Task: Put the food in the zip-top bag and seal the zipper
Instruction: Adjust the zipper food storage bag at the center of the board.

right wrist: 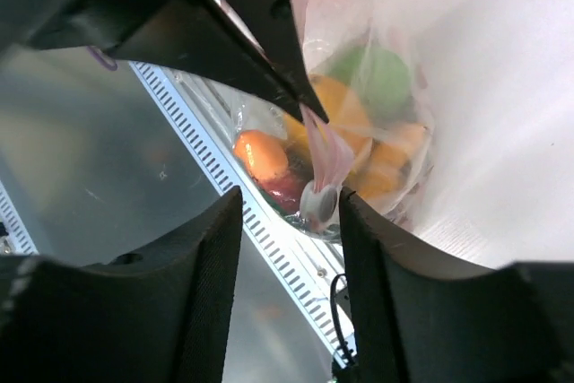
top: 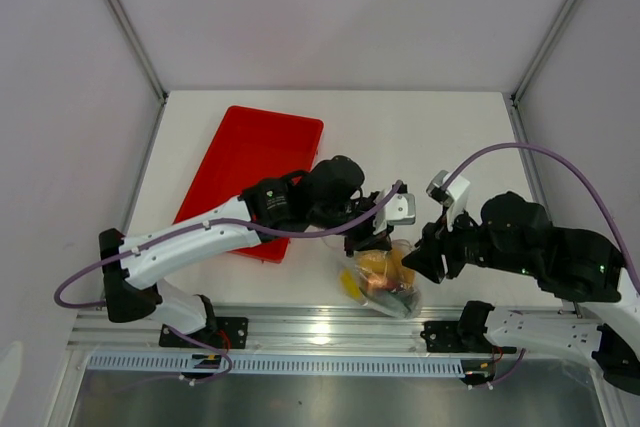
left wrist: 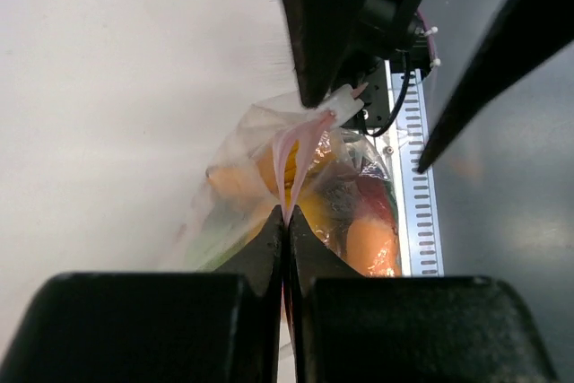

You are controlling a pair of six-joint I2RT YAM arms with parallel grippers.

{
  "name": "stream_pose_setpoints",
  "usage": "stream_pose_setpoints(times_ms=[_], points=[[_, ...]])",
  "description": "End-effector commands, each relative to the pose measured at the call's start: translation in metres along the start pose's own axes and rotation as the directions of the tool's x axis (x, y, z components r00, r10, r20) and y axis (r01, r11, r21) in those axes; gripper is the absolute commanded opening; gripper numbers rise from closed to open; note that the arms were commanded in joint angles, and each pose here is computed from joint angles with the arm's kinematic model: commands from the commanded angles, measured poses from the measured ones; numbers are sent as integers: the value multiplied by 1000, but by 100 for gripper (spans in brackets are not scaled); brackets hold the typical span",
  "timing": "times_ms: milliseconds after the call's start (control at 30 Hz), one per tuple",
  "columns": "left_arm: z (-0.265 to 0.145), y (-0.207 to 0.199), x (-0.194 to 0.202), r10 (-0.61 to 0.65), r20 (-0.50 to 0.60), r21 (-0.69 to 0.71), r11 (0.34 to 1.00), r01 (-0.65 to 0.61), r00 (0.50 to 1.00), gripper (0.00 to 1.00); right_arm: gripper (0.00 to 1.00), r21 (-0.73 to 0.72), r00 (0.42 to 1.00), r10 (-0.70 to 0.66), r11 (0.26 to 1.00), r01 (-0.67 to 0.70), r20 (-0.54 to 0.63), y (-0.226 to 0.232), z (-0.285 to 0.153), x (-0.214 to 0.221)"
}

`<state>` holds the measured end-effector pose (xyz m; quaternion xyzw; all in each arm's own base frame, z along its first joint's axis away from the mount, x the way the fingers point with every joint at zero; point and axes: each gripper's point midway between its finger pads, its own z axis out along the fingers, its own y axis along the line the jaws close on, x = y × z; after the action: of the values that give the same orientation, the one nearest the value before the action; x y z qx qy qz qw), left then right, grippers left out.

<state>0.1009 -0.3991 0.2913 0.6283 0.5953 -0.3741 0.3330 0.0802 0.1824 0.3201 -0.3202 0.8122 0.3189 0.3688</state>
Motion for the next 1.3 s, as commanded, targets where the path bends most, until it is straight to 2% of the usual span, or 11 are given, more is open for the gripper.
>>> stream_pose_setpoints(times_ms=[0,167,367,533,600,767,900,1100,1267], points=[[-15,4,-6,-65,47,-71,995,68,997,1,51,-32,998,-4,999,6,67,6,-6,-12],[-26,2,-11,-136,100,-88,986,145,986,1,52,-10,987,15,1000,-14,159,-4,-9,-10],[-40,-9,-21,-174,118,-41,983,180,978,1,53,24,979,6,1000,-11,202,-15,-5,-6],[-47,-23,-32,-193,139,34,981,190,971,1,53,-63,969,-31,997,48,245,1,9,-14],[-46,-29,-31,-201,132,67,979,194,971,1,53,-106,970,-47,992,74,238,10,14,-13],[-48,-33,-29,-214,122,85,975,205,969,1,52,-102,961,-80,989,110,265,10,24,-19],[-51,-33,-30,-225,128,84,973,216,966,1,42,-137,959,-78,983,119,272,14,34,-13],[-52,-27,-29,-293,125,68,956,287,948,1,43,-160,959,-53,982,101,280,14,38,-3],[-58,-24,-30,-371,163,46,928,369,914,1,44,-164,955,-38,982,89,295,11,36,6]])
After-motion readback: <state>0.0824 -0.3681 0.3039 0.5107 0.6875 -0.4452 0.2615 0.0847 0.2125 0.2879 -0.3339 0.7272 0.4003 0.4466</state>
